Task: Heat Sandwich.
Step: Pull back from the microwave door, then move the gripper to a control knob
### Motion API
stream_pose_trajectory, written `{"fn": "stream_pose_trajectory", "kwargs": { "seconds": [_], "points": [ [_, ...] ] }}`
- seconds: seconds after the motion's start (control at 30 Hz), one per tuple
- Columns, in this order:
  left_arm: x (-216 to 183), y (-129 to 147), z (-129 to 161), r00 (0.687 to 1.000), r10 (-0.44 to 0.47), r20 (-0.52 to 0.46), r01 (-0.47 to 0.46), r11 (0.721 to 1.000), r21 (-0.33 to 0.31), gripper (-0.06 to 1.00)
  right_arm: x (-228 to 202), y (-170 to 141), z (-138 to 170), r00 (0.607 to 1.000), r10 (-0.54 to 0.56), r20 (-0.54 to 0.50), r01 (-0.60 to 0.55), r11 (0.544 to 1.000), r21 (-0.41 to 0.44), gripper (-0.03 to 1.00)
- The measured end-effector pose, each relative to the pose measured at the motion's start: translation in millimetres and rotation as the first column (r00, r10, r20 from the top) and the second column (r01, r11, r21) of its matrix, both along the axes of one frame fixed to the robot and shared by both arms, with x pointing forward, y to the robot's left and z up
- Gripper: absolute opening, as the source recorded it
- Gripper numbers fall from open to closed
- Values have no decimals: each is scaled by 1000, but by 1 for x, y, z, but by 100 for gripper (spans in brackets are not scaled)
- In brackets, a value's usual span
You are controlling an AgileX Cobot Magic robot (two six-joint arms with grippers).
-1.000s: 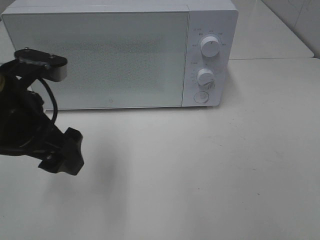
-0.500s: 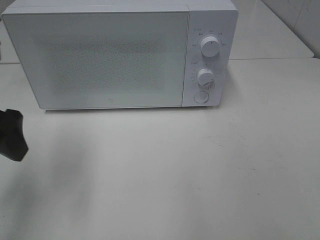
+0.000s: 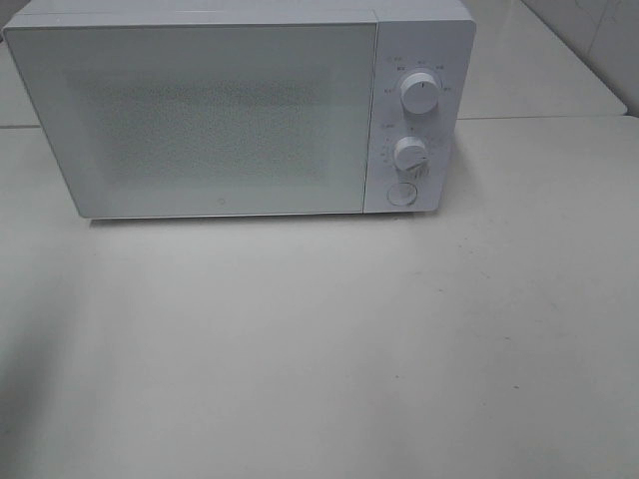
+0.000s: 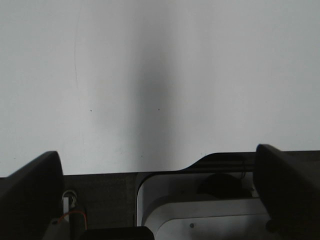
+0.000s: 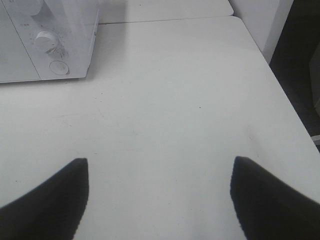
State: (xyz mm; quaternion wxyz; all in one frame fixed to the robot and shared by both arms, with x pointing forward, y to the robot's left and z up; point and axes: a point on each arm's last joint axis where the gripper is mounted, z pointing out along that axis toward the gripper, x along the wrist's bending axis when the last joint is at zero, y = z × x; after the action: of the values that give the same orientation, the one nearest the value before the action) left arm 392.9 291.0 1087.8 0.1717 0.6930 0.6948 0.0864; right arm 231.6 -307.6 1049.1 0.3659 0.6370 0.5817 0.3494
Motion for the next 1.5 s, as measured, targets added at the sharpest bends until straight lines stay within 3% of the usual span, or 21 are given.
{"fn": "stream_pose_trajectory", "kwargs": {
  "seconds": [0.23,0.37,0.57,0.7,0.8,0.83,0.87,0.97,1.03,1.13,1.5],
  "points": [
    [-42,0,8,991,-33,127,31,999,17,96,0,0,0,1000,0,0,0,1000,0,76],
    [-83,0,5,962,-76,261,65,997,48,96,0,0,0,1000,0,0,0,1000,0,76],
    [-109,0,-6,933,-101,345,81,994,72,96,0,0,0,1000,0,0,0,1000,0,76],
    [-128,0,-14,879,-95,467,65,995,80,96,0,0,0,1000,0,0,0,1000,0,76],
    [-133,0,-18,857,-92,507,59,995,82,96,0,0,0,1000,0,0,0,1000,0,76],
    [-139,0,-22,829,-89,552,51,995,83,96,0,0,0,1000,0,0,0,1000,0,76],
    [-139,0,-22,829,-89,552,51,995,83,96,0,0,0,1000,0,0,0,1000,0,76],
    [-150,0,-29,783,-87,616,43,995,86,96,0,0,0,1000,0,0,0,1000,0,76],
    [-153,0,-30,774,-87,628,41,995,87,96,0,0,0,1000,0,0,0,1000,0,76],
    [-163,0,-32,735,-85,672,36,996,86,96,0,0,0,1000,0,0,0,1000,0,76],
    [-163,0,-32,735,-82,673,35,996,83,96,0,0,0,1000,0,0,0,1000,0,76]
  ]
}}
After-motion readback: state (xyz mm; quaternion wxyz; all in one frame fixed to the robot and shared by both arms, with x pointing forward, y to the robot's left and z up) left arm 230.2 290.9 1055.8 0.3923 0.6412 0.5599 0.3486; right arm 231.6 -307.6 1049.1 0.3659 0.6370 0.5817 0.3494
